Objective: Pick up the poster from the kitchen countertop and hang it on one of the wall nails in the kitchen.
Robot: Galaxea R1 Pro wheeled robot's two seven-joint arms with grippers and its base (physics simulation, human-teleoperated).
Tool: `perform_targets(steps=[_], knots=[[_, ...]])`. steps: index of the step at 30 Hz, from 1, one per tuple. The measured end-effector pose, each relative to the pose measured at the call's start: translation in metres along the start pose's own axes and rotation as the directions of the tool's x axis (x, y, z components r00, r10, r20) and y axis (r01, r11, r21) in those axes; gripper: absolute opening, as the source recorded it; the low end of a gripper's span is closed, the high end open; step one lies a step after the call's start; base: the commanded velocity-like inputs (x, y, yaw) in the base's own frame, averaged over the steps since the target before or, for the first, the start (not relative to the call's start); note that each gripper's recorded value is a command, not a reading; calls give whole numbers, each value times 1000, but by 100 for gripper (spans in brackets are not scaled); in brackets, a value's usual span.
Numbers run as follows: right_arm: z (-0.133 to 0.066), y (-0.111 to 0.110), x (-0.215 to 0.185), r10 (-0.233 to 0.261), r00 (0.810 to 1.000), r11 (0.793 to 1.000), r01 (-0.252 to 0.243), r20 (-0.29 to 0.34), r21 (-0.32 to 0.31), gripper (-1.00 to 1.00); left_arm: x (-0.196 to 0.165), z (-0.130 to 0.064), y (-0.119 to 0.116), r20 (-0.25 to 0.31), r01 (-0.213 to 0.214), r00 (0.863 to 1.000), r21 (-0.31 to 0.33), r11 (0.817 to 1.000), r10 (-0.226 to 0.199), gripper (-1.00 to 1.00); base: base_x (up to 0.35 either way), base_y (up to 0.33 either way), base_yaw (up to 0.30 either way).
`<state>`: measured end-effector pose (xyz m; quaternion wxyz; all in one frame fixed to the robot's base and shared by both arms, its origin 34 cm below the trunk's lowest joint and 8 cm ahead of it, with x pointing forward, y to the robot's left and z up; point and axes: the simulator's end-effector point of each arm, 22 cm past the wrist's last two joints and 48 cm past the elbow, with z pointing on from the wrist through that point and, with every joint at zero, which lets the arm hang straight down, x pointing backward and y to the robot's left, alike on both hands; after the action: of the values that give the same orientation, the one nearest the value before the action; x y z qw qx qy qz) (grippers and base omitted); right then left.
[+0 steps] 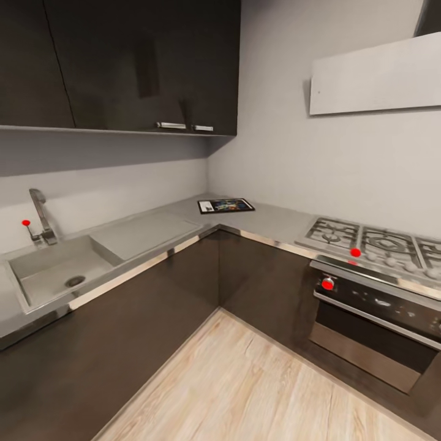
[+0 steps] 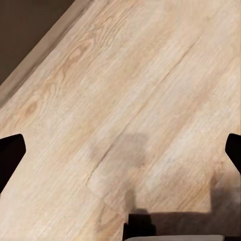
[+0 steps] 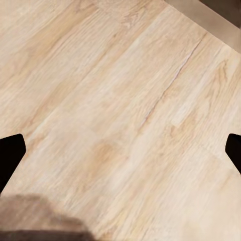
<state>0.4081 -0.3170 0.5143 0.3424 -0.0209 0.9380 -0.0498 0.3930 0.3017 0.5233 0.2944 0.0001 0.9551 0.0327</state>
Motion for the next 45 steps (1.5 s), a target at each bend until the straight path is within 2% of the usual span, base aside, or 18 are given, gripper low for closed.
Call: perform_targets(steps=[11, 27, 40, 42, 43, 45], knots=[[0, 0, 0, 0, 1000, 1000, 0, 0, 0, 100, 0, 0, 0, -1, 0, 1000, -1, 1000, 0, 100, 238, 0, 28], [0, 0, 0, 0, 1000, 1000, 0, -1, 0, 100, 0, 0, -1, -2, -3, 1000, -1, 1000, 3, 100, 20, 0, 241], [1, 0, -6, 12, 1000, 1000, -12, 12, 0, 100, 0, 0, 0, 0, 1, 1000, -3, 1000, -1, 100, 183, -36, 18], [5, 19, -47, 25, 995, 999, -21, 96, -44, 100, -1, 0, 7, 2, 33, 999, -17, 999, -33, 100, 19, -3, 0], [5, 39, -93, 39, 984, 995, -23, 173, -94, 100, -1, 0, 12, 4, 81, 997, -27, 996, -81, 100, 12, -2, 0], [0, 58, -145, 57, 967, 990, -22, 249, -141, 100, -1, 0, 15, 6, 131, 991, -34, 991, -131, 100, 9, -1, 0]])
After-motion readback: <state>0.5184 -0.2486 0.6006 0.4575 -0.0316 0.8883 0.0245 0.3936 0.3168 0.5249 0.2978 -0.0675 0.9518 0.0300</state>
